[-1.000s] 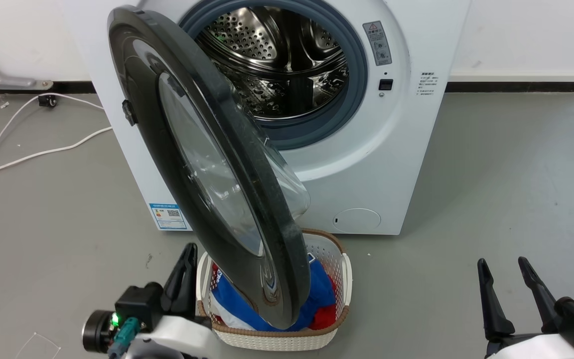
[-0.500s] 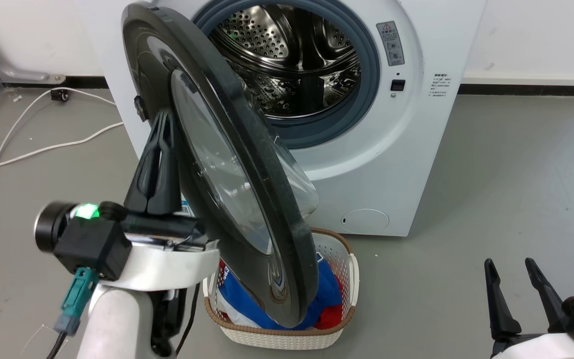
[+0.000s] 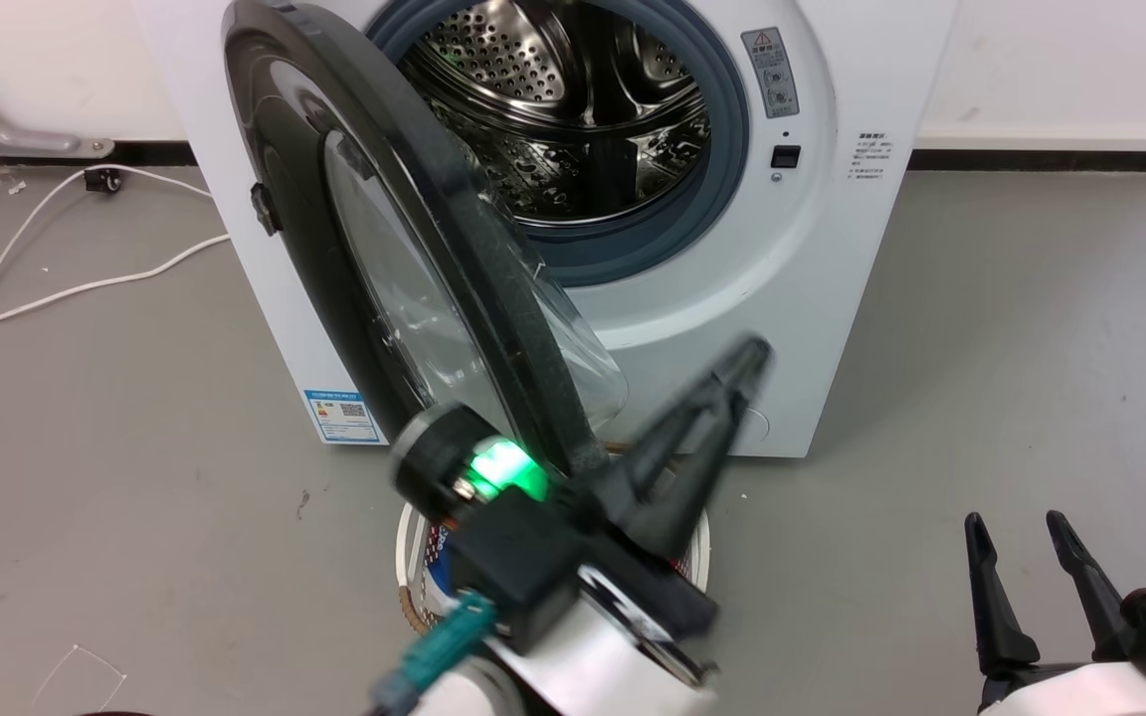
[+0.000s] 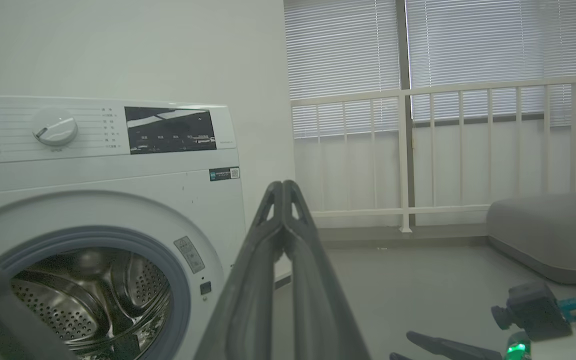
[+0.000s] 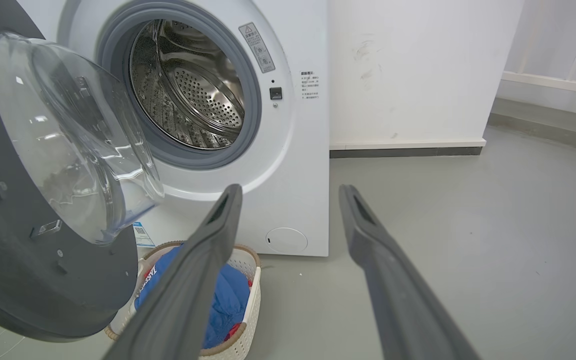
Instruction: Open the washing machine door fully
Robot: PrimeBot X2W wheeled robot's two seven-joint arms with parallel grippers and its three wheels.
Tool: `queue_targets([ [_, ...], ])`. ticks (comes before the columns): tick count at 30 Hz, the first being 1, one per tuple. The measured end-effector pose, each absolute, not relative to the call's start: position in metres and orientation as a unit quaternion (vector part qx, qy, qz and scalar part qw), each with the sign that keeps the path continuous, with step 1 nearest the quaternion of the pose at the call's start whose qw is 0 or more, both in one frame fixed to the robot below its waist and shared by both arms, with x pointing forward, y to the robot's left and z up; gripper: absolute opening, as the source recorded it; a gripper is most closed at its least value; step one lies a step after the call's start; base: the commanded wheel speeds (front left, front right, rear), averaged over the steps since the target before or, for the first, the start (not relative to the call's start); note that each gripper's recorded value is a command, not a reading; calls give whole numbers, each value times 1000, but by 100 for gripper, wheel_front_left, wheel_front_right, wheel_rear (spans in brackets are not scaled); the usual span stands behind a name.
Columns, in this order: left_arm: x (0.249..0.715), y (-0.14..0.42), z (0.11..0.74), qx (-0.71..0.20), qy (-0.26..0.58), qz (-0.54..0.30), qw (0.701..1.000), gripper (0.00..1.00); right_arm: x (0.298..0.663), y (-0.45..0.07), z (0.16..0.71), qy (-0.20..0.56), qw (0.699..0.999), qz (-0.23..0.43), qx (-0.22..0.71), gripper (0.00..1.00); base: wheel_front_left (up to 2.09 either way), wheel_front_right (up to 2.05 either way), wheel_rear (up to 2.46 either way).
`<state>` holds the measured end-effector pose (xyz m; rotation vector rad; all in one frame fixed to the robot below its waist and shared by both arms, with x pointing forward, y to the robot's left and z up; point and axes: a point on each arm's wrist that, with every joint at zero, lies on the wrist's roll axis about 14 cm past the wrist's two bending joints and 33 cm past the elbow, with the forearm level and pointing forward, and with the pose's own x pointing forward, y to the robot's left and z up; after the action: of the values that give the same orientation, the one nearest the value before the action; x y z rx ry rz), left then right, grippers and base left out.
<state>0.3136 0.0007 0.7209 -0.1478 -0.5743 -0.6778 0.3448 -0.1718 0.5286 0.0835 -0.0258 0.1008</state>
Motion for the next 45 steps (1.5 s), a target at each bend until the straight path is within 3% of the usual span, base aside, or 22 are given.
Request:
queue_targets([
  [7,304,-48,633,-87,-99,-400,907,0,344,-176,523,-5,998,43,45,100,0,0,0],
  [14,307,-43,561,-76,18,-381,921,0,349,-178,520,0,998,40,47,100,0,0,0],
  [28,363,-3,527,-82,27,-272,958,0,355,-176,508,11,997,40,59,100,0,0,0],
  [45,345,38,516,-100,26,-196,975,0,364,-163,501,16,996,58,71,100,0,0,0],
])
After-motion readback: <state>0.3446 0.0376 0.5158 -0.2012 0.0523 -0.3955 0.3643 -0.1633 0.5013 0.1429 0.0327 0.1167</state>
